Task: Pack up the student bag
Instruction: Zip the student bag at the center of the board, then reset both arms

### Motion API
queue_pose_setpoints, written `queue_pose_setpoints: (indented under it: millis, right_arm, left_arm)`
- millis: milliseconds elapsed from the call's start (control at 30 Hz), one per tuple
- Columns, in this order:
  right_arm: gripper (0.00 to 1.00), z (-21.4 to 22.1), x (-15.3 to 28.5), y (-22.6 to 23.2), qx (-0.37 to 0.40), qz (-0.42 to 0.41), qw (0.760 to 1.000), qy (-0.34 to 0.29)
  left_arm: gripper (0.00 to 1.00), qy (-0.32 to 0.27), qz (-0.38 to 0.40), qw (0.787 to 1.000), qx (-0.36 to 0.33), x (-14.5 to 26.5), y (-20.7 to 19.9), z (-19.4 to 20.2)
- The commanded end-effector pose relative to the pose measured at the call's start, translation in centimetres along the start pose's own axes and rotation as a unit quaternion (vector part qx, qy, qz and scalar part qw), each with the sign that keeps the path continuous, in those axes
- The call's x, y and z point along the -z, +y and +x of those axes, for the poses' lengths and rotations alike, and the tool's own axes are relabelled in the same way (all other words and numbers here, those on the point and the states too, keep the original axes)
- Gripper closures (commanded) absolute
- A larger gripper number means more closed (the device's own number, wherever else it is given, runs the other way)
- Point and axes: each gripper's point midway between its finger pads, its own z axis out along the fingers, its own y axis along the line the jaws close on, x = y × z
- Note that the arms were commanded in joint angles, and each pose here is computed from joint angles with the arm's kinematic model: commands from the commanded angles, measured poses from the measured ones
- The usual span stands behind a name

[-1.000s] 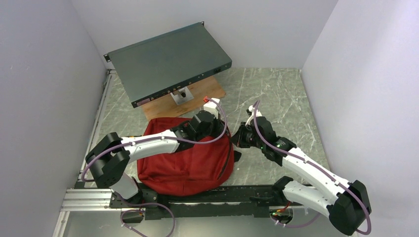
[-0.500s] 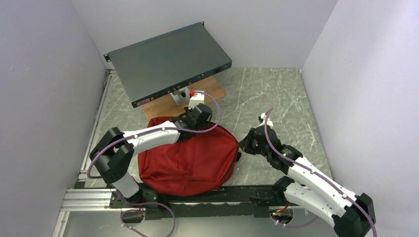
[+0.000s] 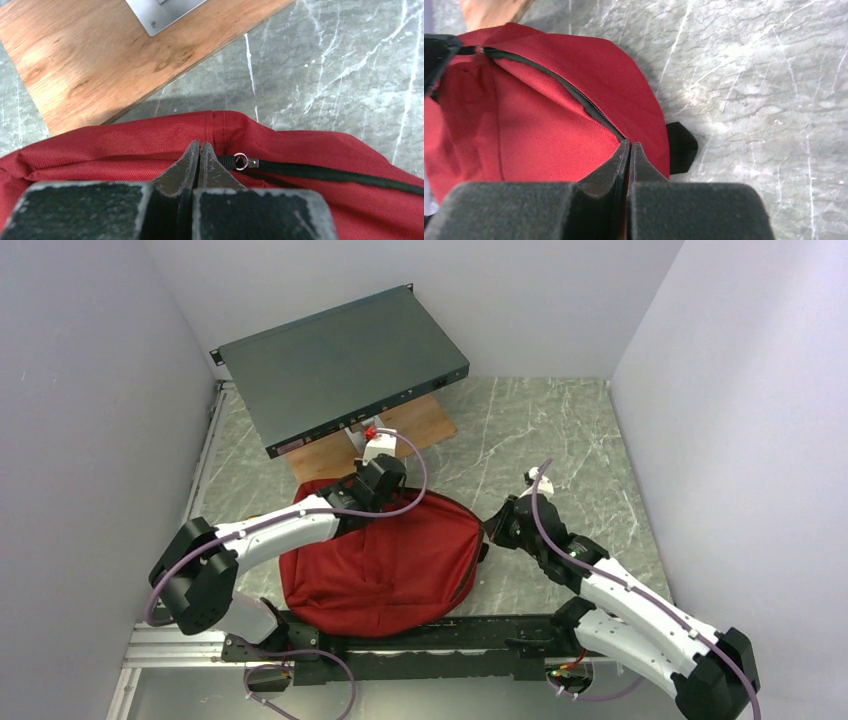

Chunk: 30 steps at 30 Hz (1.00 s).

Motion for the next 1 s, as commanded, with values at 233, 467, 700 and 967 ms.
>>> queue_pose_setpoints:
  millis: [233, 467, 700, 967]
  right_arm:
    - [1.0, -9.2, -2.4, -4.3, 0.053, 0.122, 0.987, -0.093]
    - [1.0, -13.0, -0.8, -12.1, -0.018, 0.203, 0.975, -0.085]
    - [1.0, -15.9, 1.4, -13.4, -0.022, 0.186, 0.976, -0.114]
    - [0.63, -11.3, -0.3, -2.2, 0.081, 0.012, 0.997, -0.01]
  left_arm:
    - [0.24, -0.032, 0.211, 0.977, -0.011, 7.1, -4.4, -7.6]
    - [0.09, -0.065, 0.317, 0.946, 0.01, 13.6, -4.6, -9.7]
    - [0.02, -0.108, 0.346, 0.932, 0.013, 17.5, -2.3, -9.8]
    - [0.0, -0.173, 0.323, 0.93, 0.019, 20.1, 1.4, -10.4]
